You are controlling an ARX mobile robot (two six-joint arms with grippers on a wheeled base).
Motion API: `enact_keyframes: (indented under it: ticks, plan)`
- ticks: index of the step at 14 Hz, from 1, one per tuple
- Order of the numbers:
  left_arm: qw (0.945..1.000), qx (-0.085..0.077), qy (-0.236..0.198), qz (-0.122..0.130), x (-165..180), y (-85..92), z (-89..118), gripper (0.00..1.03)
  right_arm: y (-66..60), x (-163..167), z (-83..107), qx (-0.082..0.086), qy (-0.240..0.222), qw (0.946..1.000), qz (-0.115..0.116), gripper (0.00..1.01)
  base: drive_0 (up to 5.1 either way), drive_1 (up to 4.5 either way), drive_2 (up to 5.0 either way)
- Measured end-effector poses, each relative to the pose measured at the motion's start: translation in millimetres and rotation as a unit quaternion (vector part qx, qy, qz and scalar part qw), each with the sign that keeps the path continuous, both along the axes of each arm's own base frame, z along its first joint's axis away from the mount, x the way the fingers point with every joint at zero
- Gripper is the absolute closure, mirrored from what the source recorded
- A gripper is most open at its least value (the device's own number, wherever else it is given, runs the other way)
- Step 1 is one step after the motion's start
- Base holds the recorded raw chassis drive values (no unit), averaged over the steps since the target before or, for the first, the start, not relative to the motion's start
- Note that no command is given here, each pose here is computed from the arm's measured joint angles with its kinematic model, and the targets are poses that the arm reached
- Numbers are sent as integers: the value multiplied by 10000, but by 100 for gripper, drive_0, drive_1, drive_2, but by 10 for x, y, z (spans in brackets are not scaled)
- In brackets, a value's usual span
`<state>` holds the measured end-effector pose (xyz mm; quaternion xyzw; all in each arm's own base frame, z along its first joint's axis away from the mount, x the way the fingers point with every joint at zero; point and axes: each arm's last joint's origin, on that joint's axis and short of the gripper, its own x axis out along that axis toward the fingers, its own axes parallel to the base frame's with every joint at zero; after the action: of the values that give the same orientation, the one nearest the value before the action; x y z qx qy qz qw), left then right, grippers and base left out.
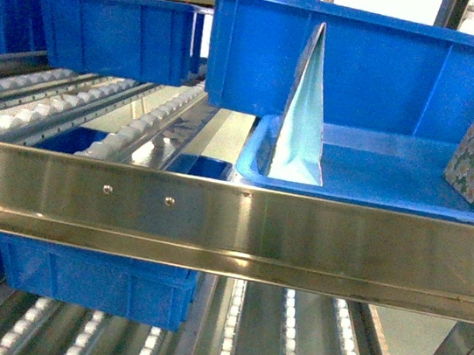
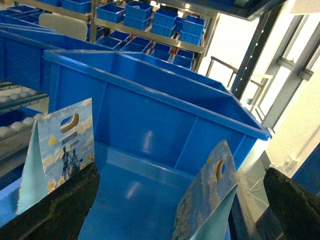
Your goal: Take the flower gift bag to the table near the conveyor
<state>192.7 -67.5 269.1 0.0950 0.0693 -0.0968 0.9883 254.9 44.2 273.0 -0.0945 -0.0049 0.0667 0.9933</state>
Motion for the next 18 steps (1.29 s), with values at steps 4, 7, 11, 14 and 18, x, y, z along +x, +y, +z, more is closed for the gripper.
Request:
enact_keyframes:
  ticks: [4, 7, 11, 14, 18]
  plan:
    - [9994, 261, 210, 11, 237, -13, -137, 5, -32, 134, -47, -119, -5, 9998, -129, 3, 0, 0, 0]
    - [9993, 335, 142, -52, 514, -92, -15, 5, 61, 328, 5, -245, 75, 9996, -108, 3, 0, 0, 0]
    - [9972, 391, 403, -504, 769, -259, -58, 5, 144, 480, -29, -307, 321, 9990, 49, 3, 0, 0, 0]
    - [9972, 400, 382, -512, 759, -255, -50, 5, 145, 479, -28, -307, 313, 9990, 61, 3, 0, 0, 0]
    - [9942, 582, 598, -685, 1014, -430, -112, 5, 183, 691, -160, -380, 361, 9986, 15, 3, 0, 0, 0]
